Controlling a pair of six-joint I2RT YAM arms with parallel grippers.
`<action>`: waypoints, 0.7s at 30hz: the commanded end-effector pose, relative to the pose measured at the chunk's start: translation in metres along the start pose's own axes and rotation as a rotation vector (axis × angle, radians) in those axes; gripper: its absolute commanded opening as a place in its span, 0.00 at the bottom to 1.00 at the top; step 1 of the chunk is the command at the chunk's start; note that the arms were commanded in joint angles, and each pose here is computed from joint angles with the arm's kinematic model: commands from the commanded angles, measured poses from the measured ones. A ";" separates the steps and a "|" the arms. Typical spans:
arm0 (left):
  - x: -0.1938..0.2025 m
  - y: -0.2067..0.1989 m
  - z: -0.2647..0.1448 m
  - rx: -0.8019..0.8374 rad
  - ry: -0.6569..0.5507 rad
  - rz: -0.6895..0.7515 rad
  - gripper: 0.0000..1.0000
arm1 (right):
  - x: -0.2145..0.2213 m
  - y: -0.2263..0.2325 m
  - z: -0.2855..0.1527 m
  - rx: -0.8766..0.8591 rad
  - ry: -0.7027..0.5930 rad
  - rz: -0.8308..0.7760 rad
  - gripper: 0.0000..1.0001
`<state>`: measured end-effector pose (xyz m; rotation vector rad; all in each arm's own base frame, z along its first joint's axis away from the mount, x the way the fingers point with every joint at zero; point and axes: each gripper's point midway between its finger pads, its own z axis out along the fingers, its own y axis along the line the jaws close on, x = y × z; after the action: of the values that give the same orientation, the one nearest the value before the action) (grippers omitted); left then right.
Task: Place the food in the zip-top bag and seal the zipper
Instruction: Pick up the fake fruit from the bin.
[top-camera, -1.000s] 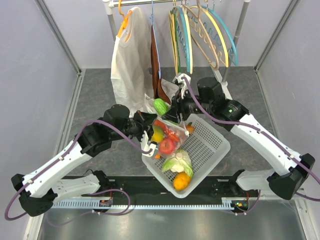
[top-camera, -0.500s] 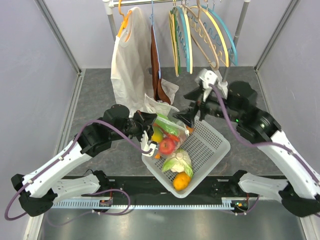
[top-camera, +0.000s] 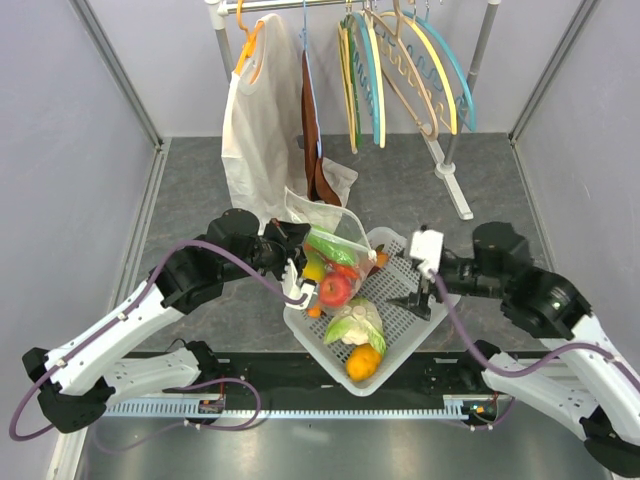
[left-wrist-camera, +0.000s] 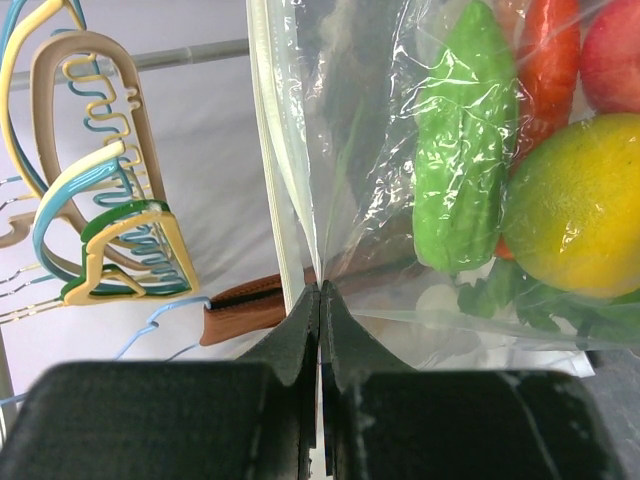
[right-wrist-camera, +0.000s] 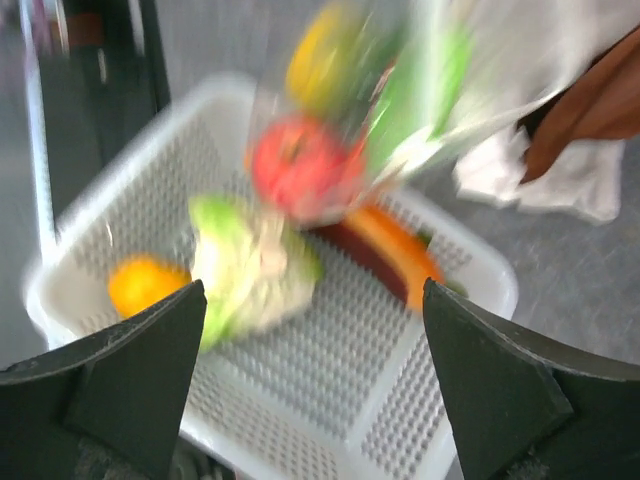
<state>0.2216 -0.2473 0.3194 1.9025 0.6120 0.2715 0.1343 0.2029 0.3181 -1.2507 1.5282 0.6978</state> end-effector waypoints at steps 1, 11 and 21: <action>0.004 0.025 -0.011 -0.090 0.029 -0.012 0.02 | 0.083 0.025 0.001 -0.231 0.199 -0.371 0.93; 0.004 0.021 -0.007 -0.077 0.027 -0.011 0.02 | 0.104 0.063 0.034 -0.633 0.120 -0.528 0.74; 0.004 0.017 -0.008 -0.074 0.026 -0.025 0.02 | 0.155 0.084 0.065 -0.822 0.235 -0.658 0.74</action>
<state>0.2239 -0.2453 0.3201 1.8992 0.6225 0.2890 0.0826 0.2189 0.1521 -2.3053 0.9889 0.7828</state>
